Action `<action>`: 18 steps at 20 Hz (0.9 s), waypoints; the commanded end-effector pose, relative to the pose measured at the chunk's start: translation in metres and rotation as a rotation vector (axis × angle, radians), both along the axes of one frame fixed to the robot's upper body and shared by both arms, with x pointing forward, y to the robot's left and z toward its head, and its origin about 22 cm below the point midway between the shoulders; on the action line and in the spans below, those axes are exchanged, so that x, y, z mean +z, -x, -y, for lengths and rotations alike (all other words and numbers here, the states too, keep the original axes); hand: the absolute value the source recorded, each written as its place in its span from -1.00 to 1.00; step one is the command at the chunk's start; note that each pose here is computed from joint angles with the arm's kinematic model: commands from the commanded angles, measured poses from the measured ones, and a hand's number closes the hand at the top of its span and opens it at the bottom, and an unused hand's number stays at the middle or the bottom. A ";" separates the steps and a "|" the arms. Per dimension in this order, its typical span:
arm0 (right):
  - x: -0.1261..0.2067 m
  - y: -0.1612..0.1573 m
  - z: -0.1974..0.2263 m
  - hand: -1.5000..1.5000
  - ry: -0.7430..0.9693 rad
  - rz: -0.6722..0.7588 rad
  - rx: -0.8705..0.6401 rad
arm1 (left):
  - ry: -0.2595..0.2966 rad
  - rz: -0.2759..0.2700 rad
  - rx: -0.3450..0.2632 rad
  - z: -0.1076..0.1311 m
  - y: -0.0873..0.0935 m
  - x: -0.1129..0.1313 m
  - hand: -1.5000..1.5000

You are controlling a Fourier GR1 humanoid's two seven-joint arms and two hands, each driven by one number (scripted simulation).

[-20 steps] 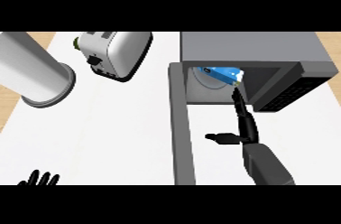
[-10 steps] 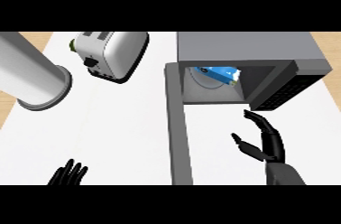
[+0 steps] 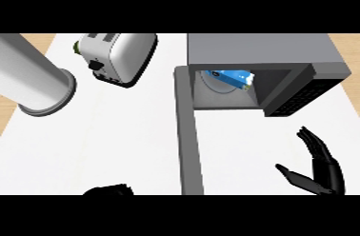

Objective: Pick up the milk, place it into the microwave and close the microwave

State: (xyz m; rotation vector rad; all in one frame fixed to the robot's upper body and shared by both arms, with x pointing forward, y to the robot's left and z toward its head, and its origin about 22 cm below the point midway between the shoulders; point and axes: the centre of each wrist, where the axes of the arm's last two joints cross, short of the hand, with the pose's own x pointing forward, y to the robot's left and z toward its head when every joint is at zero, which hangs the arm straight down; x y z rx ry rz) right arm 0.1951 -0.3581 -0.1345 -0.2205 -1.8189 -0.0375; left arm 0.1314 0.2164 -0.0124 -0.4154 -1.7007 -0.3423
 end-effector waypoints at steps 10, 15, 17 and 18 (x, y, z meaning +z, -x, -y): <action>0.020 0.048 0.071 -1.00 -0.051 0.016 -0.040 | -0.148 0.053 0.004 0.068 -0.081 -0.010 1.00; 0.032 0.041 0.077 -1.00 -0.048 0.019 -0.021 | -0.313 -0.092 -0.273 0.099 -0.080 -0.022 1.00; 0.027 0.046 0.072 -1.00 -0.061 0.042 -0.019 | -0.339 -0.137 -0.357 0.102 -0.081 -0.030 1.00; 0.039 0.038 0.091 -1.00 -0.045 0.040 -0.018 | -0.369 -0.134 -0.396 0.117 -0.075 -0.041 1.00</action>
